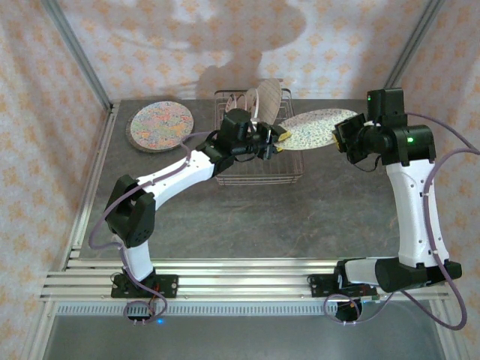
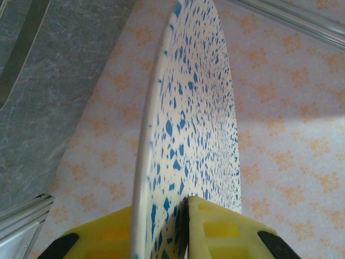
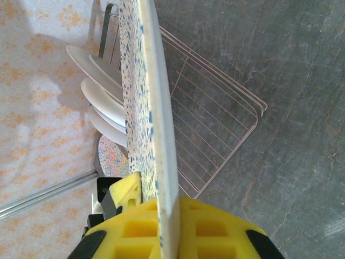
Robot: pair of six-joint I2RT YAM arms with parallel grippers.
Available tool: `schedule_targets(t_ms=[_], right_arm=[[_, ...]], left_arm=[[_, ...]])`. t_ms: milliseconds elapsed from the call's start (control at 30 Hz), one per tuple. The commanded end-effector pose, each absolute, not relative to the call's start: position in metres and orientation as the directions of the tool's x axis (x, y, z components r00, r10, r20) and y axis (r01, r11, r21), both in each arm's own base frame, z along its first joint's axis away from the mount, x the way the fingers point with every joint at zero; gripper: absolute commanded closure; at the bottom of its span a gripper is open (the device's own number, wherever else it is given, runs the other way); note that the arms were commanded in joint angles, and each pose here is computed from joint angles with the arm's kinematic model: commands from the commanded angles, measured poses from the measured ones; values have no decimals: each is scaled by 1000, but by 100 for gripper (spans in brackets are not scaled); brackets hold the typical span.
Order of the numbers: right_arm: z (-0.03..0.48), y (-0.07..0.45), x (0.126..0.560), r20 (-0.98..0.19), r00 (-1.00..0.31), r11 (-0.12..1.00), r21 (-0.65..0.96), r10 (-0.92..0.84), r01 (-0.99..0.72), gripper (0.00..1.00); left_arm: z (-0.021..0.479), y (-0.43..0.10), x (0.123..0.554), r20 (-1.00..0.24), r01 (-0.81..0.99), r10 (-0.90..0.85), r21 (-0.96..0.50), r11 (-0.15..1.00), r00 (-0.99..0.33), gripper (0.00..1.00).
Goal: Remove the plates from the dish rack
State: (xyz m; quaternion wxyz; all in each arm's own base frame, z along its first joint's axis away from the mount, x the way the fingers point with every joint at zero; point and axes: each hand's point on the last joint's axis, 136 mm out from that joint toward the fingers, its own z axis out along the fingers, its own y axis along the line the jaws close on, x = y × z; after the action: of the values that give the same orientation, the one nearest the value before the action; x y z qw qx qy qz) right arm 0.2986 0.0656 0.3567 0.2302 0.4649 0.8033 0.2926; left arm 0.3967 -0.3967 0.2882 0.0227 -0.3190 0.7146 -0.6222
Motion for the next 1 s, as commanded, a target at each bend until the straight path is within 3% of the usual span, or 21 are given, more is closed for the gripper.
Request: schedule_targets(t_ms=[0, 200, 433, 700, 967], right_arm=[[378, 66, 303, -142, -457, 397, 748, 878, 531, 100], [370, 70, 306, -138, -488, 416, 743, 862, 525, 100], [365, 73, 308, -143, -507, 434, 736, 850, 519, 100], [362, 70, 307, -169, -514, 461, 721, 841, 518, 100], [383, 74, 304, -237, -567, 527, 734, 789, 427, 57]], left_arm=[[305, -392, 388, 347, -399, -460, -917, 18, -817, 82], [304, -386, 386, 342, -400, -465, -916, 29, -817, 86], [306, -382, 388, 342, -400, -467, -916, 27, -816, 100], [311, -374, 384, 319, -382, -465, -923, 46, -826, 100], [332, -366, 378, 227, -281, -440, -958, 61, -869, 100]])
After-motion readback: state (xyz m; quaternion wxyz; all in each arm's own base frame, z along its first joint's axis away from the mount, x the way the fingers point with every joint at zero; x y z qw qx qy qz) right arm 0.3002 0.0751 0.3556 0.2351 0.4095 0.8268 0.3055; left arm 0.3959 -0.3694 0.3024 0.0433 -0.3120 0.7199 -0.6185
